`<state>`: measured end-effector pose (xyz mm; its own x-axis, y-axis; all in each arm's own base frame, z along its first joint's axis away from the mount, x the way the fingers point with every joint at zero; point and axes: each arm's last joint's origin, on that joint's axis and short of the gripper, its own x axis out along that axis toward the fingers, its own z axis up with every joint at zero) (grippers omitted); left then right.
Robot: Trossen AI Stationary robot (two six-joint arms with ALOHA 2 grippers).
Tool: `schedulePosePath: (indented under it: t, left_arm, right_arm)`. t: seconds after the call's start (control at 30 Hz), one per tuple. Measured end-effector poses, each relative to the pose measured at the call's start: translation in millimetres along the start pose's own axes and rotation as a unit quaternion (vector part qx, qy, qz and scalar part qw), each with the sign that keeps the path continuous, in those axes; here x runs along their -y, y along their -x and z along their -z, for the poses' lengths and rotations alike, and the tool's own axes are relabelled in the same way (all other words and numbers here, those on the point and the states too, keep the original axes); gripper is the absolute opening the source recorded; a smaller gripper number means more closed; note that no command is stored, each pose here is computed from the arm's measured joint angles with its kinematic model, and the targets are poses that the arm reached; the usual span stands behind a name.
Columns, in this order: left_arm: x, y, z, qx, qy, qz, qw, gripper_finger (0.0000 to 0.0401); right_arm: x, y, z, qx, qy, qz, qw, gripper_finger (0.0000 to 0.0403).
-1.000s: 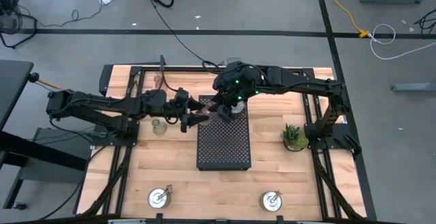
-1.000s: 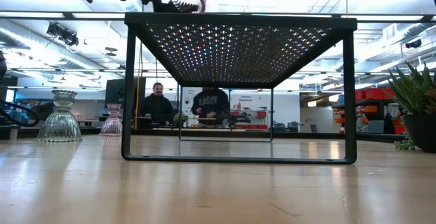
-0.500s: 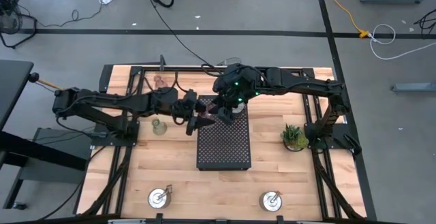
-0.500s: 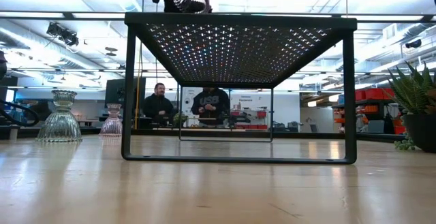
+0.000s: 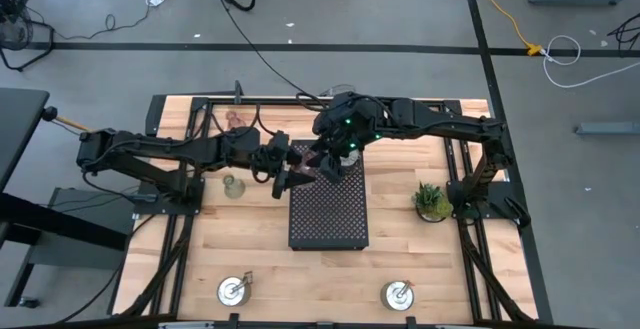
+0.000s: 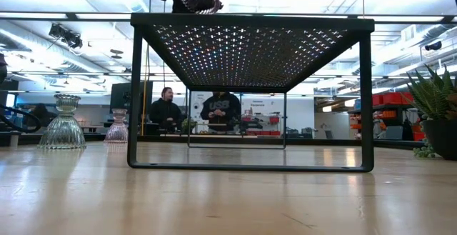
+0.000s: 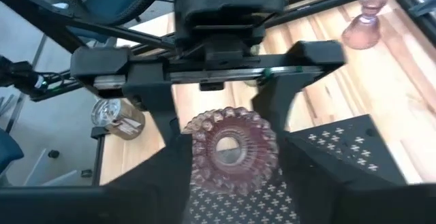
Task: Pick & Place candle stick holders
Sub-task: Put the right pink candle holder on the shelf
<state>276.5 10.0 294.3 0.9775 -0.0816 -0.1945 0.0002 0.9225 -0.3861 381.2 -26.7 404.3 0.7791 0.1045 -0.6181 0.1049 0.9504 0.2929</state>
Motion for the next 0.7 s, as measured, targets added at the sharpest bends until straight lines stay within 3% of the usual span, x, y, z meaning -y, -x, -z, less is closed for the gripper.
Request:
schedulePosePath:
  t: [0.1, 0.2, 0.43, 0.5, 0.6, 0.7]
  left_arm:
    - [-2.0, 0.2, -0.4, 0.001, -0.003, -0.006, 1.0, 0.0254]
    - [-6.2, 0.8, -2.2, 0.005, -0.008, -0.015, 1.0, 0.0249]
    - [-19.9, 3.3, -7.7, 0.017, -0.01, -0.042, 0.999, 0.022]
    - [-23.7, 4.0, -7.4, 0.011, -0.014, -0.051, 0.999, 0.02]
    - [-28.2, 4.9, -6.3, 0.001, -0.012, -0.062, 0.998, 0.0138]
    - [-31.0, 5.5, -6.8, 0.001, -0.011, -0.066, 0.998, 0.013]
  right_arm:
    - [3.3, 0.7, -1.0, 0.002, -0.002, 0.005, 1.0, 0.0246]
    - [6.4, 1.3, -1.7, 0.003, -0.006, 0.007, 1.0, 0.0247]
    - [22.1, 17.9, -5.7, 0.014, -0.01, 0.026, 1.0, 0.0212]
    - [26.6, 27.7, -7.4, 0.022, -0.015, 0.033, 0.999, 0.0201]
    - [30.0, 42.5, -9.0, 0.035, -0.018, 0.04, 0.998, 0.0185]
    - [32.8, 55.7, -8.8, 0.044, -0.017, 0.062, 0.997, 0.0171]
